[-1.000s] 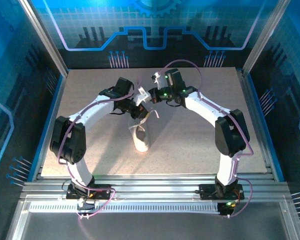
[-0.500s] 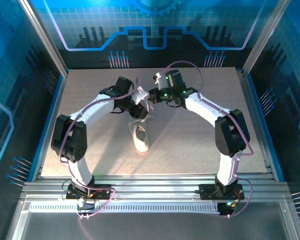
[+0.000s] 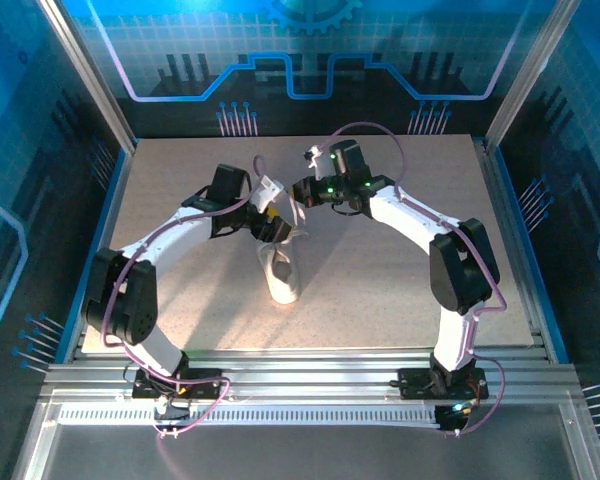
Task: Tie the shoes
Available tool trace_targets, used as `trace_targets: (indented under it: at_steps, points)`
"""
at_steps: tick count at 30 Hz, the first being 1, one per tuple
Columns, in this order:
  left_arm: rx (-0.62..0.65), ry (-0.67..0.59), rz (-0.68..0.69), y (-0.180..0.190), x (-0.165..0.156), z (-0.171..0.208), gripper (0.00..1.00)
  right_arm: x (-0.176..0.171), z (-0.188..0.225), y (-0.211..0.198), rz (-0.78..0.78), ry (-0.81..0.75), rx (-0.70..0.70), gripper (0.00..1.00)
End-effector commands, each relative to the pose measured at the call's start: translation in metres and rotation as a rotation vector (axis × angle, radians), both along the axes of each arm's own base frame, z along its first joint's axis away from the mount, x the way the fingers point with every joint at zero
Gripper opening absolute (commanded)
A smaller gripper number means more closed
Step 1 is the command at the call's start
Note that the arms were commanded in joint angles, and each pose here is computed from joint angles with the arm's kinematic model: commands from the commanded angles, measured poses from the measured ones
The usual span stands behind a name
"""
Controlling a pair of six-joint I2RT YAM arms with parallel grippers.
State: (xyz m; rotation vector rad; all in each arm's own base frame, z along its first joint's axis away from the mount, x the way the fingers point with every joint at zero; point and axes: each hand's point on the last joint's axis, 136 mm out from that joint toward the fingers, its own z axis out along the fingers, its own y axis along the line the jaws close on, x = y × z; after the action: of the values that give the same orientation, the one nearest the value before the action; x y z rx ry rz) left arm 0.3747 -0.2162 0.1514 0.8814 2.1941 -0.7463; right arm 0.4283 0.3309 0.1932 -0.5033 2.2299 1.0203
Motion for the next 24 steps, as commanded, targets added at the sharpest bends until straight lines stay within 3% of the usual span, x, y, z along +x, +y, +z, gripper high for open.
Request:
trace_targets:
  at_steps: [1, 9, 15, 24]
  points:
    - [-0.044, 0.048, 0.007, -0.012, 0.0, -0.014, 0.71, -0.006, 0.03, 0.007, 0.024, -0.069, 0.032, 0.0]
    - [-0.065, 0.13, 0.029, -0.02, -0.002, -0.033, 0.63, -0.006, 0.033, 0.007, 0.025, -0.077, 0.038, 0.0]
    - [-0.081, 0.162, 0.041, -0.022, -0.002, -0.038, 0.46, -0.006, 0.033, 0.007, 0.022, -0.077, 0.04, 0.0]
    - [-0.083, 0.202, 0.071, -0.02, -0.005, -0.05, 0.43, -0.004, 0.031, 0.004, -0.008, -0.073, 0.042, 0.0]
